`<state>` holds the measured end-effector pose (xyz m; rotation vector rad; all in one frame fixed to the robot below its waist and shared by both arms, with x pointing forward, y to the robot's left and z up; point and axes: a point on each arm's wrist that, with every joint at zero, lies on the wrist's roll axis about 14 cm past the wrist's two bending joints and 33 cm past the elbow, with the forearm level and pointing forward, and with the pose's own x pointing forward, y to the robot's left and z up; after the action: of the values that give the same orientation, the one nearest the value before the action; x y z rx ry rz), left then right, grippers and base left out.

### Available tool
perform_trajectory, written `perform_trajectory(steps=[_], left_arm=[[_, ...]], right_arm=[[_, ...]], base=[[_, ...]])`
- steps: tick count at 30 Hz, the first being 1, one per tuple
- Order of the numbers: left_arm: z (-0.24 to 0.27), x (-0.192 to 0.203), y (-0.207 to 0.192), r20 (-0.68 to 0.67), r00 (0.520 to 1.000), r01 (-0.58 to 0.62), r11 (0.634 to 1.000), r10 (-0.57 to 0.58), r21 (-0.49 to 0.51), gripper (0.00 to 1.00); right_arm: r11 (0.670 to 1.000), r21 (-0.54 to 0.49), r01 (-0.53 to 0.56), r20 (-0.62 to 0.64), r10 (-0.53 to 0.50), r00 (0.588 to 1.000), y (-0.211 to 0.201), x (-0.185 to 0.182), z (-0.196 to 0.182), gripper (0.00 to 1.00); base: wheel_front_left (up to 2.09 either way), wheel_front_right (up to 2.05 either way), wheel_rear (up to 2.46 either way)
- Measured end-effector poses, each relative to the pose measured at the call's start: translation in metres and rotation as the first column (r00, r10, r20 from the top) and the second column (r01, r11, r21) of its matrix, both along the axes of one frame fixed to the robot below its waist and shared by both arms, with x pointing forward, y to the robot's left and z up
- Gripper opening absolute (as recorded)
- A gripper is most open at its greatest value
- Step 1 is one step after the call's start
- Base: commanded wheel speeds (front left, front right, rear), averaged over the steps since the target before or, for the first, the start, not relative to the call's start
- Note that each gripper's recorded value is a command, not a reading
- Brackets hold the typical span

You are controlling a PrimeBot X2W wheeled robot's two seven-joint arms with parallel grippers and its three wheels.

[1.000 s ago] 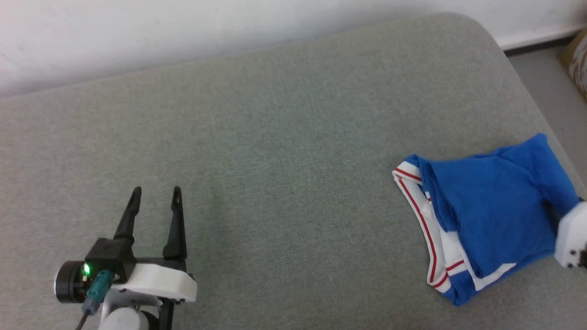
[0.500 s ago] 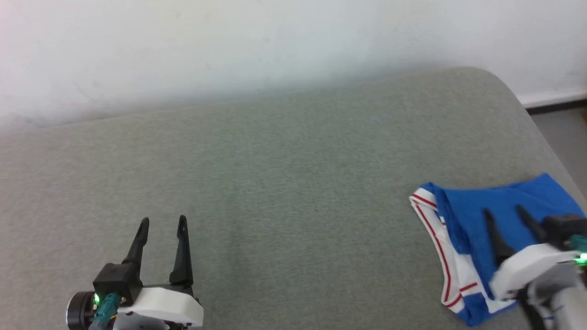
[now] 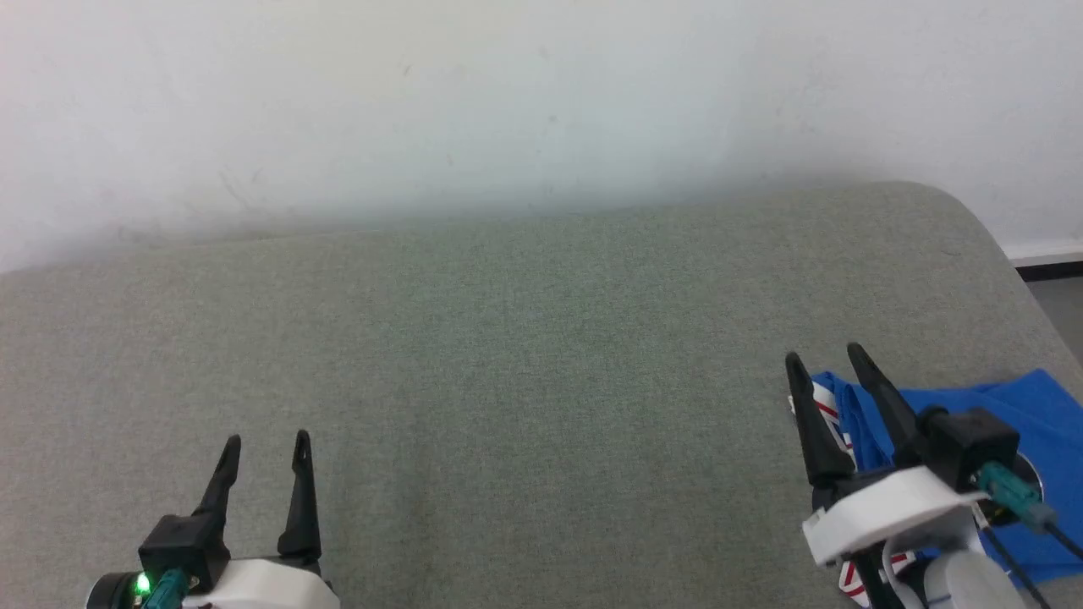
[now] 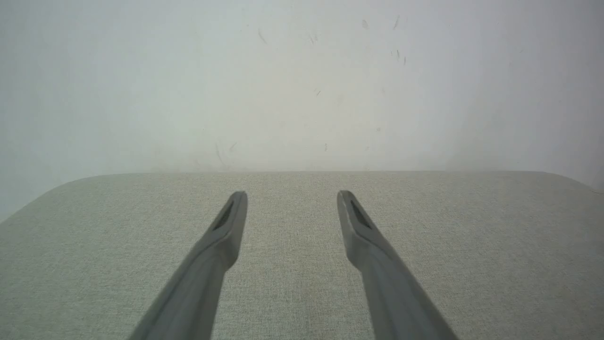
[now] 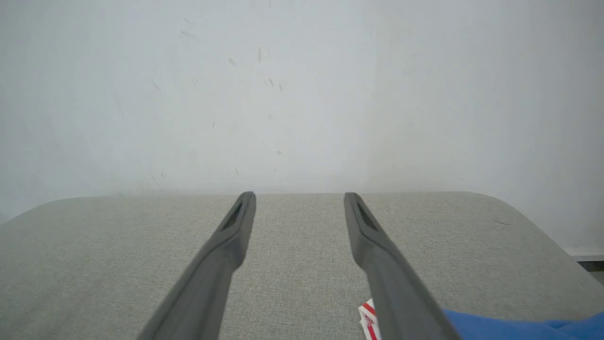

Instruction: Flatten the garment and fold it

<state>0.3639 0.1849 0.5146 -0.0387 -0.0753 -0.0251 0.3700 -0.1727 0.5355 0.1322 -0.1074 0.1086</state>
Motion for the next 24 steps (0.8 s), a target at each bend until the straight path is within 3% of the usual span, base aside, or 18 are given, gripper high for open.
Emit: perform_trajectory(steps=[13, 24], left_arm=[[-0.011, -0.025, 0.005, -0.033, 0.999, 0.003, 1.000, -0.002, 0.016, 1.00], [-0.017, -0.037, 0.006, -0.049, 0.999, -0.008, 1.000, 0.008, 0.005, 1.00]], right_arm=[[0.999, -0.008, 0.049, -0.057, -0.049, 0.997, -0.008, -0.049, -0.015, 1.00], [1.000, -0.014, -0.005, -0.075, 0.004, 0.997, 0.009, -0.054, -0.017, 1.00]], base=[[0.00, 0.00, 0.00], [0.00, 0.00, 0.00]])
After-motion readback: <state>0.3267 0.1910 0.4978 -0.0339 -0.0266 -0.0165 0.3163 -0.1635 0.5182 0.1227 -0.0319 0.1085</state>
